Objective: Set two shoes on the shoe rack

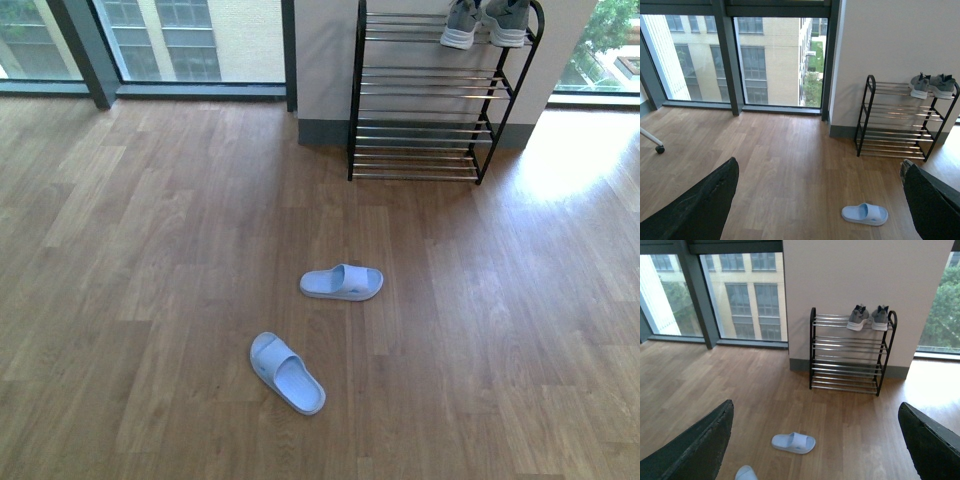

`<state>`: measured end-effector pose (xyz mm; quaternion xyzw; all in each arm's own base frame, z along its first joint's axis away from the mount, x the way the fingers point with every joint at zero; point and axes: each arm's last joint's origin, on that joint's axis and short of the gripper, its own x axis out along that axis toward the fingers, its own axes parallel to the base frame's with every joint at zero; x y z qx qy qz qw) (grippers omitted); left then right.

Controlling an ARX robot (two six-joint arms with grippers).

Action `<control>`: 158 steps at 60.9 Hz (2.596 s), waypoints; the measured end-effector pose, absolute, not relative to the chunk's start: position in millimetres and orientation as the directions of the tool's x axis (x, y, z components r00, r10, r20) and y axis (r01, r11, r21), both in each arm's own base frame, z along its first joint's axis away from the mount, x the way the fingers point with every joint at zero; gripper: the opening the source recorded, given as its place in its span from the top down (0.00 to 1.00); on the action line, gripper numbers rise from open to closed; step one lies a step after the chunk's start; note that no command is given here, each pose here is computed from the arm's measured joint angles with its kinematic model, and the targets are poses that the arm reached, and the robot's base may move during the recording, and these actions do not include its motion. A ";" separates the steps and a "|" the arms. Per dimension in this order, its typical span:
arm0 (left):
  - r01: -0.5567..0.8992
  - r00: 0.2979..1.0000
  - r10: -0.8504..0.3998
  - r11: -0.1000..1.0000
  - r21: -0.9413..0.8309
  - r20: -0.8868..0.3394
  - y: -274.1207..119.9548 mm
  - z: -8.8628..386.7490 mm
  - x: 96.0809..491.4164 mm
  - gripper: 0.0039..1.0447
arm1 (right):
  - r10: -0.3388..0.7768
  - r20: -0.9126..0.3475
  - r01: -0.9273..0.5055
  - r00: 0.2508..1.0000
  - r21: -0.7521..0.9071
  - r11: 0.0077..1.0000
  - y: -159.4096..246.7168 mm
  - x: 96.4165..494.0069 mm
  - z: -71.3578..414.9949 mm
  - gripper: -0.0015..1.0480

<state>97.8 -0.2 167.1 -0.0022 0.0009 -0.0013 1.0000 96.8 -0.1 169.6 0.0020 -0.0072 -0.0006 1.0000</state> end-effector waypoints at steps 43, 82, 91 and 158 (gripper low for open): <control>0.002 1.000 -0.002 1.000 -0.004 -0.002 -0.2 167.1 97.8 0.09 | -0.002 0.014 0.001 1.000 0.004 1.000 -0.1 96.8 169.6 0.09; 0.002 1.000 -0.002 1.000 -0.004 -0.002 -0.2 167.1 97.8 0.09 | -0.001 0.014 0.001 1.000 0.003 1.000 -0.1 96.8 169.5 0.09; 0.002 1.000 -0.002 1.000 -0.004 -0.002 -0.2 167.1 97.8 0.09 | -0.001 0.014 0.001 1.000 0.003 1.000 -0.1 96.8 169.5 0.09; 0.002 1.000 -0.002 1.000 -0.004 -0.002 -0.2 167.1 97.8 0.09 | -0.002 0.014 0.001 1.000 0.003 1.000 -0.1 96.8 169.6 0.09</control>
